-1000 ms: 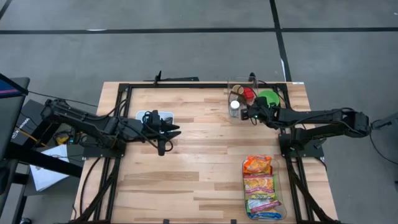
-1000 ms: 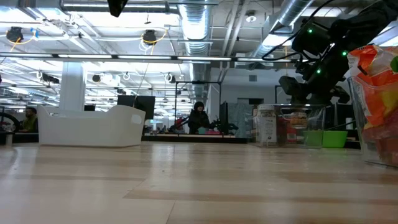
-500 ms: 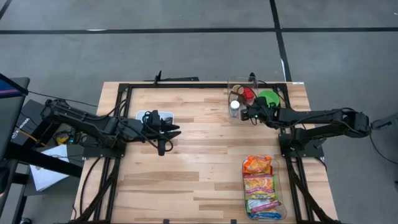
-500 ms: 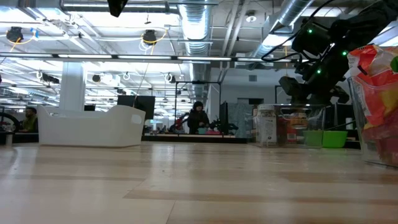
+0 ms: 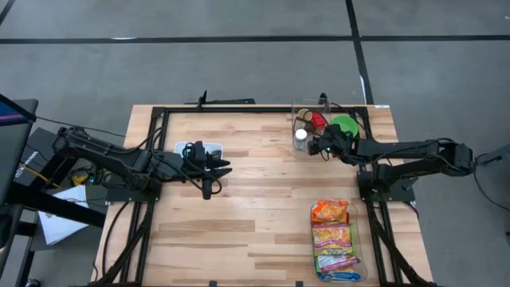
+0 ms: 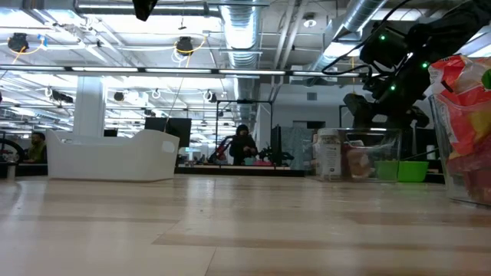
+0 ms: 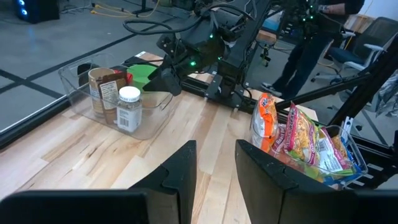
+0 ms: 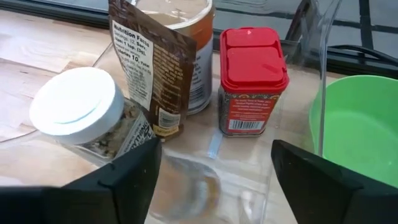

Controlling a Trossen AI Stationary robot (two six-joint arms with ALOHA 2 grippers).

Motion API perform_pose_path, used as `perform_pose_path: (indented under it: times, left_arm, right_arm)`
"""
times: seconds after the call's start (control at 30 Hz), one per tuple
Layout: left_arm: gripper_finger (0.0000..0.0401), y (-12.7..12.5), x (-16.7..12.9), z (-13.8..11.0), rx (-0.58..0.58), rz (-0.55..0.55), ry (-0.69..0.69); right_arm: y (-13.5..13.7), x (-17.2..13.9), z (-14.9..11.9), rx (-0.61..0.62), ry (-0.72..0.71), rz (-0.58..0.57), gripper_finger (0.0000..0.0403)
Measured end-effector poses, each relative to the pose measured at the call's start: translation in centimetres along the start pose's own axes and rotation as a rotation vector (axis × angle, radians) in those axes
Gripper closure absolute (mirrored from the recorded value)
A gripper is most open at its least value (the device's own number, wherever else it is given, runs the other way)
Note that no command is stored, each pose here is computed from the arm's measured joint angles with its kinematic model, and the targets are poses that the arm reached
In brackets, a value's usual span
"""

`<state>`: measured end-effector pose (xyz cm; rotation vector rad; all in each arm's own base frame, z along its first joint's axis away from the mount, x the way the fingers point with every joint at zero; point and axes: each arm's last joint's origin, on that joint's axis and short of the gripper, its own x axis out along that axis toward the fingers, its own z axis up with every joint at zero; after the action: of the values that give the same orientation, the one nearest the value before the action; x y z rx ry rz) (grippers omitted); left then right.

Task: Pick & Place Food Item
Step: Return to Home Position

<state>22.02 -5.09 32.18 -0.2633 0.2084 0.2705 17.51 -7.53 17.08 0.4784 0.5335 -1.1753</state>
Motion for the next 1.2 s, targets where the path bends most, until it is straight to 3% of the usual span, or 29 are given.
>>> perform_pose_path:
  times: [0.27, 0.5, 0.73, 1.0, 1.1, 1.2]
  left_arm:
    - [0.0297, -0.1, 0.0, 0.0, -0.013, -0.019, 0.007]
    - [0.0297, -0.1, 0.0, 0.0, -0.021, -0.019, 0.008]
    - [0.0297, 0.2, -0.8, 0.5, -0.002, -0.025, -0.011]
    - [0.0297, 2.2, -4.0, 0.6, 0.012, -0.004, 0.001]
    - [0.0297, 3.1, -4.8, -0.3, 0.006, 0.02, -0.013]
    - [0.0297, 3.9, -4.8, -2.2, -0.03, 0.034, -0.034]
  right_arm:
    - [0.0, -1.4, 0.3, 0.029, -0.027, 0.066, 0.0122]
    - [-0.8, -4.7, 1.5, 0.115, -0.119, 0.205, 0.0123]
    - [-2.0, -9.1, 2.3, 0.161, -0.22, 0.474, 0.0122]
    - [-3.7, -13.3, 2.2, 0.158, -0.168, 0.939, 0.0124]
    - [-4.0, -14.0, 1.8, 0.132, -0.141, 1.015, 0.0145]
    - [-4.1, -14.6, 1.5, 0.111, -0.121, 1.073, 0.0199]
